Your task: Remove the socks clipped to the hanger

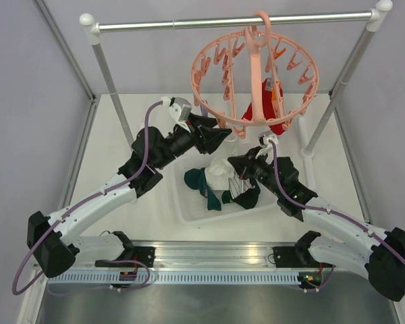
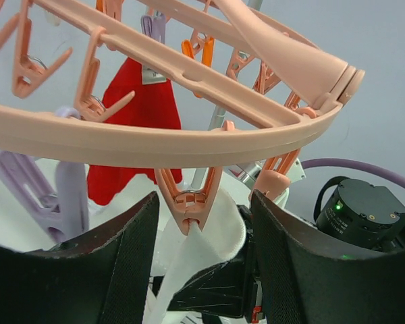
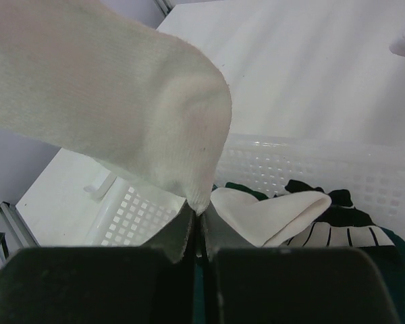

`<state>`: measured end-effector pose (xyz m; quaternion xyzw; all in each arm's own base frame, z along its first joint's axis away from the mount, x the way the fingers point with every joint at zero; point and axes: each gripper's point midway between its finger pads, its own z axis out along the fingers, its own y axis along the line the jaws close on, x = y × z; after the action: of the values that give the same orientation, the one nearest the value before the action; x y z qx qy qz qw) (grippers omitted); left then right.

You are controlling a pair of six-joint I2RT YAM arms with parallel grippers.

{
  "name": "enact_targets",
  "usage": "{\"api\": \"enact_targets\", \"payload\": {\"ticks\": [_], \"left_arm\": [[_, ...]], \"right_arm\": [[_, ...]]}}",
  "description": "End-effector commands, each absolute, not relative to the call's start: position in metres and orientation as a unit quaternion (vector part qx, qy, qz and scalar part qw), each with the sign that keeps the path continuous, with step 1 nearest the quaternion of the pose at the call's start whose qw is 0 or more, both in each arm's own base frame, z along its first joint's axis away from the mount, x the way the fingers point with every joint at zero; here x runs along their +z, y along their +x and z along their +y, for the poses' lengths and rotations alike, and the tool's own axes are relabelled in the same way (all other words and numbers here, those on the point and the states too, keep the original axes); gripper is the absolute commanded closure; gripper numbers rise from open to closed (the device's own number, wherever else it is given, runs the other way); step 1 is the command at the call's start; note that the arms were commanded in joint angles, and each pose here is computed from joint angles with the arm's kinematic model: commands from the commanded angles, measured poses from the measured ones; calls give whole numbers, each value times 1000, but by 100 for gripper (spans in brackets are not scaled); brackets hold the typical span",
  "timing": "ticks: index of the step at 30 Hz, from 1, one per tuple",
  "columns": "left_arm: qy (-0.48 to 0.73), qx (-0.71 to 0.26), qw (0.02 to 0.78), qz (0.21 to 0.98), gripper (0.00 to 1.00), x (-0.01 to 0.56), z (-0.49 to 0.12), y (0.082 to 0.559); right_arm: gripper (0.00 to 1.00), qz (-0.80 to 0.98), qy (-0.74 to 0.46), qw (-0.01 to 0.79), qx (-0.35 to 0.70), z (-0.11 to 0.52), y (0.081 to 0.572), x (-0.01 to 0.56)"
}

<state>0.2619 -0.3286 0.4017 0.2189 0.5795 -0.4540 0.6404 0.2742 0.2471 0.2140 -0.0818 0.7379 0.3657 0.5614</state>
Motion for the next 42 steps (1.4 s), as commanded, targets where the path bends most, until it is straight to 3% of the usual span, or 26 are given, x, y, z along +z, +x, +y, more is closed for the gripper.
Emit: {"api": "enact_targets", "payload": {"ticks": [1,18,23,25,31,34,42], "left_arm": [[209,-471,653,555,39,425,-335,262],[190,-454,687,535,42,447,-333,275],[188,-457,686,534,54,447,-335,277],[189,-458,684,536,67,446,-337,277],[187,-458,685,535,89,448,-336,278],[187,-457,685,536,94,449,-336,278],[186,-454,680,545,93,443,-336,279]], "right_arm": [[99,720,-81,581,371,250,280,237],[99,720,-80,581,370,249,280,237],[99,721,-81,581,369,249,280,237],[99,720,-81,582,369,249,280,238],[99,722,-83,580,367,248,278,237],[99,725,-82,578,365,247,278,233],[99,736,-97,545,388,260,271,211]]}}
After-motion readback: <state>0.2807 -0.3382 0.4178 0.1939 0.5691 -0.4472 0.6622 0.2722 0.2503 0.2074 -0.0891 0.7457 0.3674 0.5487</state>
